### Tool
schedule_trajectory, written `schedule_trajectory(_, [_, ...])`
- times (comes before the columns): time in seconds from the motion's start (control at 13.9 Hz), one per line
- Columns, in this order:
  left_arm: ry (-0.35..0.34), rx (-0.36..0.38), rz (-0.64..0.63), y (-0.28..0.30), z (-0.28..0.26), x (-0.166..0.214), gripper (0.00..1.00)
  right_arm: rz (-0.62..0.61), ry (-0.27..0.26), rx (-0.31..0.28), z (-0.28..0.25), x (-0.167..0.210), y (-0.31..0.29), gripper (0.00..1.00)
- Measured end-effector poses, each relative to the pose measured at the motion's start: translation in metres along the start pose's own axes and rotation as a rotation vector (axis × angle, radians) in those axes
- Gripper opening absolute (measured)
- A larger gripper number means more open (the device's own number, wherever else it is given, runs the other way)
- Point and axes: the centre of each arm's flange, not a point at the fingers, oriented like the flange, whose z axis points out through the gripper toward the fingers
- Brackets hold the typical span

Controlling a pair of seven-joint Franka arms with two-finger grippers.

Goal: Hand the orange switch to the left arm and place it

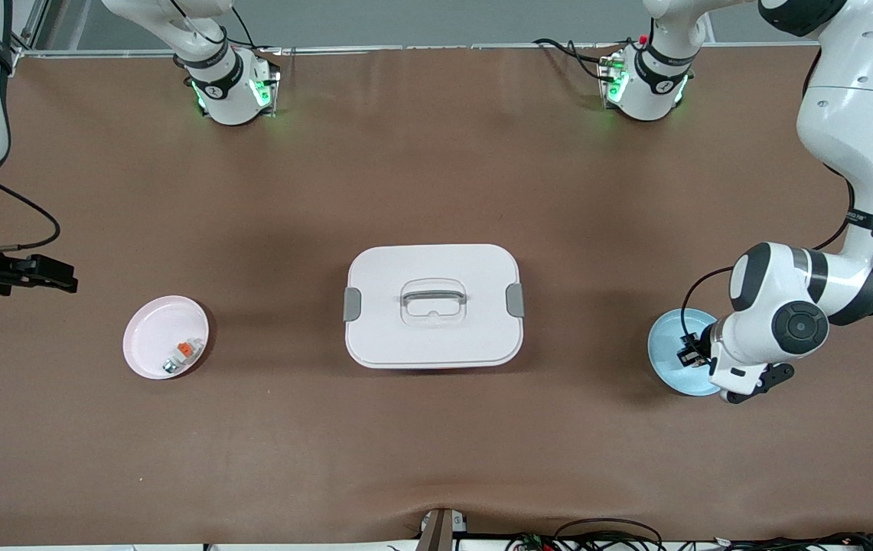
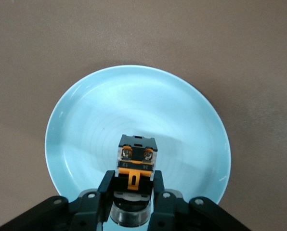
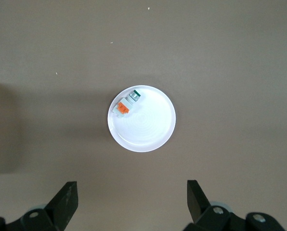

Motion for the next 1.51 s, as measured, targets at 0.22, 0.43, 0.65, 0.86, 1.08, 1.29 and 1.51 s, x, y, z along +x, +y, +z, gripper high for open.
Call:
schedule_trajectory(0.22, [-0.003, 0.002, -0.002, -0.001, 0.004, 0.001, 0.6, 0.037, 0.03, 0.002, 0.007, -0.021, 0.023, 1.0])
schedule_trajectory(0.43, [0.027, -0.007, -0.007, -0.009, -0.011, 0.01, 0.89, 0.06, 0.024, 0.006, -0.001, -0.034, 0.037, 1.0])
schedule_trajectory(0.65, [0.112, -0.014, 0.007, -0.032, -0.08, 0.023, 1.0, 0.095, 0.063, 0.003, -0.032, -0.049, 0.053, 1.0])
schedule_trajectory(0.86, [0.191, 0.001, 0.048, -0.035, -0.173, 0.004, 1.0, 0.1, 0.079, 0.005, -0.056, -0.064, 0.055, 1.0])
schedule_trajectory(1.08, [0.228, 0.035, 0.15, -0.035, -0.23, -0.021, 1.0, 0.09, 0.048, 0.01, -0.054, -0.067, 0.049, 1.0])
schedule_trajectory(1.29, [0.232, 0.073, 0.252, -0.044, -0.261, -0.035, 1.0, 0.091, 0.037, 0.012, -0.057, -0.069, 0.049, 1.0])
schedule_trajectory(1.51, [0.231, 0.027, 0.344, -0.058, -0.303, -0.054, 1.0, 0.102, 0.003, 0.017, -0.069, -0.077, 0.054, 1.0])
